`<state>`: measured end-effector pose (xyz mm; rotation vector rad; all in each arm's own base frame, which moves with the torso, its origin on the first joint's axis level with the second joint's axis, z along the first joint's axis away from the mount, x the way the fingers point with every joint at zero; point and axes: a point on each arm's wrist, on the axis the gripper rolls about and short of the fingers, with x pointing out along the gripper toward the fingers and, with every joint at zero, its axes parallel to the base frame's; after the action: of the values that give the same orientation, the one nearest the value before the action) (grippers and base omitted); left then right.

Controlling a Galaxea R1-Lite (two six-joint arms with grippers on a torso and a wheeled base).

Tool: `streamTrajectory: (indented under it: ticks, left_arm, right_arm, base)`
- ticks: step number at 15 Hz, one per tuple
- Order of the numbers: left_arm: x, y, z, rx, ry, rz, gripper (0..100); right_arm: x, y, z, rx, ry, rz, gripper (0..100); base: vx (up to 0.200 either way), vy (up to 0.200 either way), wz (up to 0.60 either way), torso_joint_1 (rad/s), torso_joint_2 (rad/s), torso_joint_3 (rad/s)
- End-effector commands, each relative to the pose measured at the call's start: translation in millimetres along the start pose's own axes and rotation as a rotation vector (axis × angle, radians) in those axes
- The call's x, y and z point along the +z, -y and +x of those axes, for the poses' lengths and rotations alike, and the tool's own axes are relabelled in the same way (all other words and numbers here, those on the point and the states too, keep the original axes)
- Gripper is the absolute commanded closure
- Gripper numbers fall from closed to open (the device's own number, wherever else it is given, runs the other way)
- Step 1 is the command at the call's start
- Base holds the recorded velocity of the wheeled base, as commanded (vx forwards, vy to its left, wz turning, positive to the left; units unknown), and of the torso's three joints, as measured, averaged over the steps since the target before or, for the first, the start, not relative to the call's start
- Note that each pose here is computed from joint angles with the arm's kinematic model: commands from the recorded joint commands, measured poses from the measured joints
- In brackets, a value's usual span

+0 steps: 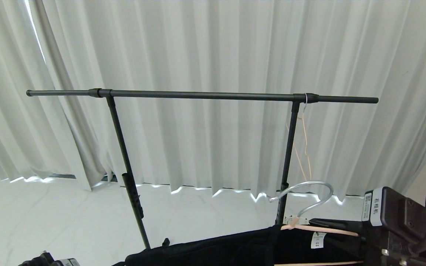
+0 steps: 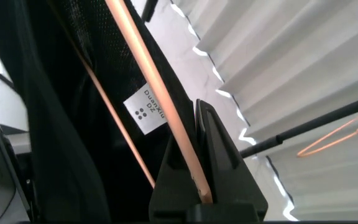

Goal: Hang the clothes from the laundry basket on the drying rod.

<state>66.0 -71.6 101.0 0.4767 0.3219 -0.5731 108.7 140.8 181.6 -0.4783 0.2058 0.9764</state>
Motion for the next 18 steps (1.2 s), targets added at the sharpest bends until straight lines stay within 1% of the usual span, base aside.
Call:
streamTrajectory:
  ticks: [1, 2, 3, 5, 6, 8, 9, 12, 13, 15, 16, 17, 18]
  left_arm:
    - [-0.4, 0.3, 0.3, -0.004, -0.005, 0.001, 100]
    - [-2.4, 0.3, 0.2, -0.003, -0.024, 0.007, 100]
    - [-5.8, -1.1, -0.5, 0.018, -0.054, 0.007, 100]
    - [-15.5, -8.0, -2.3, 0.125, -0.150, -0.002, 100]
    - [-18.6, -10.8, -5.1, 0.165, -0.171, -0.010, 100]
    - [-23.5, -14.1, -12.2, 0.193, -0.180, -0.024, 100]
    - [-25.1, -14.3, -16.4, 0.190, -0.169, -0.025, 100]
    - [-23.5, -14.5, -27.7, 0.133, -0.055, -0.041, 100]
    - [-23.4, -14.4, -28.0, 0.123, -0.049, -0.042, 0]
    - [-23.2, -14.2, -28.2, 0.118, -0.045, -0.039, 0]
    - [-18.7, -13.6, -29.0, 0.078, -0.015, -0.031, 0]
    - [-11.2, -12.3, -30.4, 0.000, 0.039, -0.027, 0]
    - [-6.4, -11.5, -30.8, -0.057, 0.067, -0.024, 0]
  right_arm:
    - [-0.6, -1.1, 0.0, 0.004, -0.002, -0.002, 100]
    - [-0.7, -0.9, -1.0, 0.000, 0.000, -0.002, 100]
    - [-0.3, -0.8, -3.2, -0.002, 0.007, -0.001, 100]
    - [-3.9, -0.9, -8.0, -0.013, 0.007, 0.005, 100]
    - [-6.0, -0.6, -11.1, -0.019, 0.008, 0.007, 100]
    - [-7.7, -0.8, -14.1, -0.023, 0.010, 0.011, 100]
    - [-7.3, -0.6, -14.1, -0.025, 0.011, 0.016, 100]
    - [-6.6, -0.1, -12.5, -0.026, 0.009, 0.018, 100]
    - [-6.7, -0.1, -12.1, -0.025, 0.008, 0.021, 100]
    - [-5.5, 0.3, -12.2, -0.025, 0.013, 0.022, 100]
    - [-3.3, 1.1, -12.3, -0.028, 0.020, 0.022, 100]
    - [-1.8, 1.6, -12.0, -0.028, 0.025, 0.022, 100]
    - [-0.9, 1.9, -11.0, -0.026, 0.025, 0.020, 100]
  base:
    - [0.000, 0.000, 0.00, 0.000, 0.00, 0.000]
    - [0.000, 0.000, 0.00, 0.000, 0.00, 0.000]
    - [0.000, 0.000, 0.00, 0.000, 0.00, 0.000]
    - [0.000, 0.000, 0.00, 0.000, 0.00, 0.000]
    - [0.000, 0.000, 0.00, 0.000, 0.00, 0.000]
    - [0.000, 0.000, 0.00, 0.000, 0.00, 0.000]
    - [0.000, 0.000, 0.00, 0.000, 0.00, 0.000]
    - [0.000, 0.000, 0.00, 0.000, 0.00, 0.000]
    - [0.000, 0.000, 0.00, 0.000, 0.00, 0.000]
    - [0.000, 0.000, 0.00, 0.000, 0.00, 0.000]
    - [0.000, 0.000, 0.00, 0.000, 0.00, 0.000]
    - [0.000, 0.000, 0.00, 0.000, 0.00, 0.000]
    - [0.000, 0.000, 0.00, 0.000, 0.00, 0.000]
